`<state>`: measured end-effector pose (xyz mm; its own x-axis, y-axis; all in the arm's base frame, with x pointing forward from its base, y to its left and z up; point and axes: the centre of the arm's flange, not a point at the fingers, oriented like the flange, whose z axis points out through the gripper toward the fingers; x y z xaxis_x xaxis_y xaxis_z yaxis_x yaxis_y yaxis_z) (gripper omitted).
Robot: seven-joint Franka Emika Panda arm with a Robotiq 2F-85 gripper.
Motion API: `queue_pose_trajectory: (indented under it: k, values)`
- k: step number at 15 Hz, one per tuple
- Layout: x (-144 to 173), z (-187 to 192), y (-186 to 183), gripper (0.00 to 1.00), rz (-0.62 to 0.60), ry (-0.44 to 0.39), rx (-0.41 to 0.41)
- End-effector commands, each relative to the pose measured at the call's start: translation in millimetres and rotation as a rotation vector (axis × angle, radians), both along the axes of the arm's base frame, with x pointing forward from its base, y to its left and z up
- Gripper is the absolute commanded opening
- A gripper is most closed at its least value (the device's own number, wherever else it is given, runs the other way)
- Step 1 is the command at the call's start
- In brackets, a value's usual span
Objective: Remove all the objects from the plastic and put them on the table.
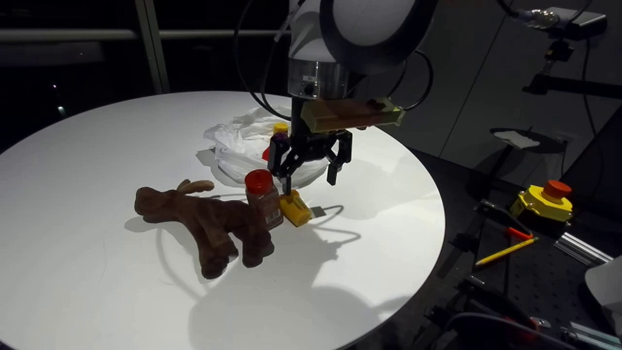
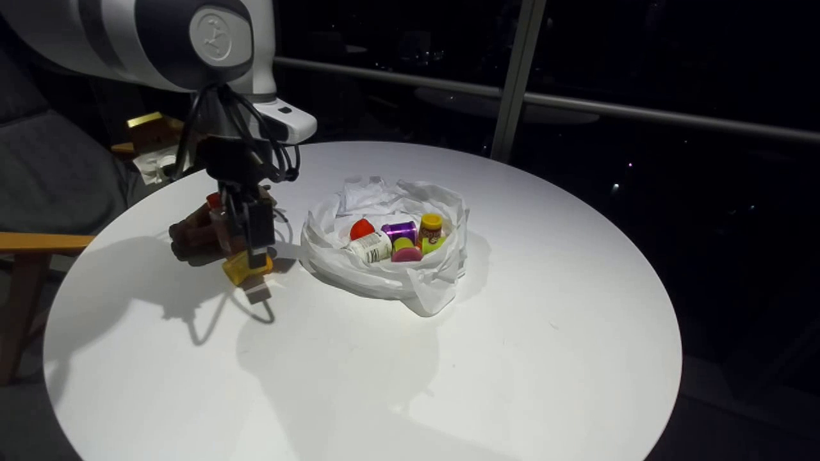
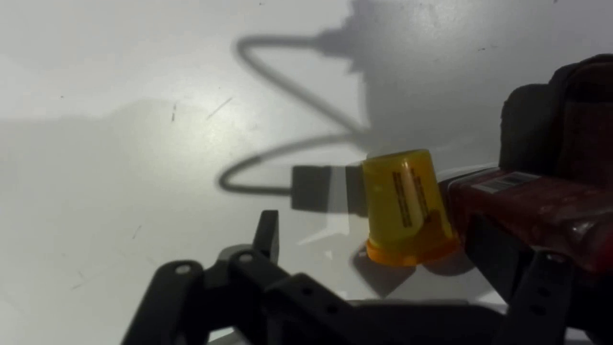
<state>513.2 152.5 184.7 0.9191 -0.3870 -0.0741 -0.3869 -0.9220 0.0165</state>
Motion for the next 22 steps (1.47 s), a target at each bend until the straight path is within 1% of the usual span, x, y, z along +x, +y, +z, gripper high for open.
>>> queue_pose_trajectory:
  k: [1, 8, 11, 13, 16, 20, 22]
  values:
    - [-1.2, 2.5, -0.3, 1.00, 0.000, -0.003, 0.001]
    - [-3.4, 3.2, -1.0, 1.00, 0.000, -0.006, 0.001]
    - [-2.3, 41.4, -10.7, 1.00, -0.002, -0.025, -0.015]
    - [-3.4, 73.6, -17.5, 1.00, -0.024, -0.064, -0.032]
    - [16.1, 113.5, -28.3, 1.00, -0.061, -0.098, -0.070]
    - [70.6, 128.6, -33.3, 1.00, -0.003, -0.119, -0.132]
    - [97.1, 126.9, -34.1, 1.00, -0.015, -0.124, -0.137]
